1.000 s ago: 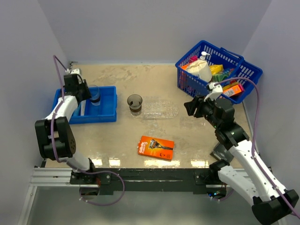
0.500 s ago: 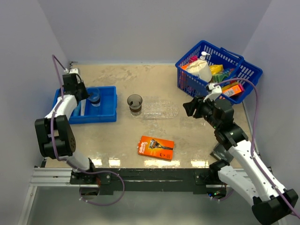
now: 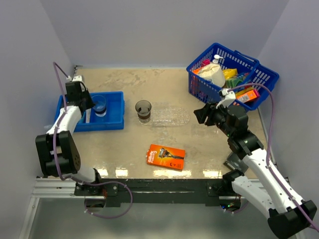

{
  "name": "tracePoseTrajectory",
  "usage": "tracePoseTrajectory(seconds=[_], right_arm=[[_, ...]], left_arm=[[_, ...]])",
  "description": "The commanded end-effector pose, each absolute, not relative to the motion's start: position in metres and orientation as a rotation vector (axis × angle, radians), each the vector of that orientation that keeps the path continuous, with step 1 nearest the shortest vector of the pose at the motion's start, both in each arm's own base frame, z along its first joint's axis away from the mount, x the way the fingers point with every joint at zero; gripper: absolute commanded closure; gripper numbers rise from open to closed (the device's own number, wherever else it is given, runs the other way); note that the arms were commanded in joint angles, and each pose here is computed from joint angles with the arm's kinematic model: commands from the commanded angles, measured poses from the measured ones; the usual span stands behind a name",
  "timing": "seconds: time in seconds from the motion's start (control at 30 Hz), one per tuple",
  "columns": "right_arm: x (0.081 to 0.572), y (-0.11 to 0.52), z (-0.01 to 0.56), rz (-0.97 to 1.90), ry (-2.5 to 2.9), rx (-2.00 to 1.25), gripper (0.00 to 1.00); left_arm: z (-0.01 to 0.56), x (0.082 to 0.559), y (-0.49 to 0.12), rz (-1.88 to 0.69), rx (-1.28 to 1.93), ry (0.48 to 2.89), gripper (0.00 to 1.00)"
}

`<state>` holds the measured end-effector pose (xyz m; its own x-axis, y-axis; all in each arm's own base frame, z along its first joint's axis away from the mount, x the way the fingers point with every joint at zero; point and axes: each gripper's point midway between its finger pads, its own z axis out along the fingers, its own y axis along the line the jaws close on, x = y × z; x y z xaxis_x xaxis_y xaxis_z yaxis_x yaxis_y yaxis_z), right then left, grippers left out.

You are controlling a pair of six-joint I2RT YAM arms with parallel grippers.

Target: Prepare toiletry sets of a toothbrush and toothpaste on the tray

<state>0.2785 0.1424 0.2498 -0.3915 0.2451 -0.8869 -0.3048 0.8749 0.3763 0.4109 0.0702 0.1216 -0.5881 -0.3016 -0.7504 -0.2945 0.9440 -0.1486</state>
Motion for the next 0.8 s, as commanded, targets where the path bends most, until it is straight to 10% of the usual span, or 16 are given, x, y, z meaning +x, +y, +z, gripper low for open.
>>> tracePoseTrajectory(seconds=[0.0,0.77], right_arm=[[0.282,0.149,0.269,0.643,1.834,-0.034,0.44],[0.296,0.221,0.312,0.756,1.837,-0.076,0.47]], left_arm=[[0.186,0.417,0.072,-0.023,-0.426,2.016,1.00],[0.252,0.389,0.040,-0.134,-0.352,1.813,1.00]])
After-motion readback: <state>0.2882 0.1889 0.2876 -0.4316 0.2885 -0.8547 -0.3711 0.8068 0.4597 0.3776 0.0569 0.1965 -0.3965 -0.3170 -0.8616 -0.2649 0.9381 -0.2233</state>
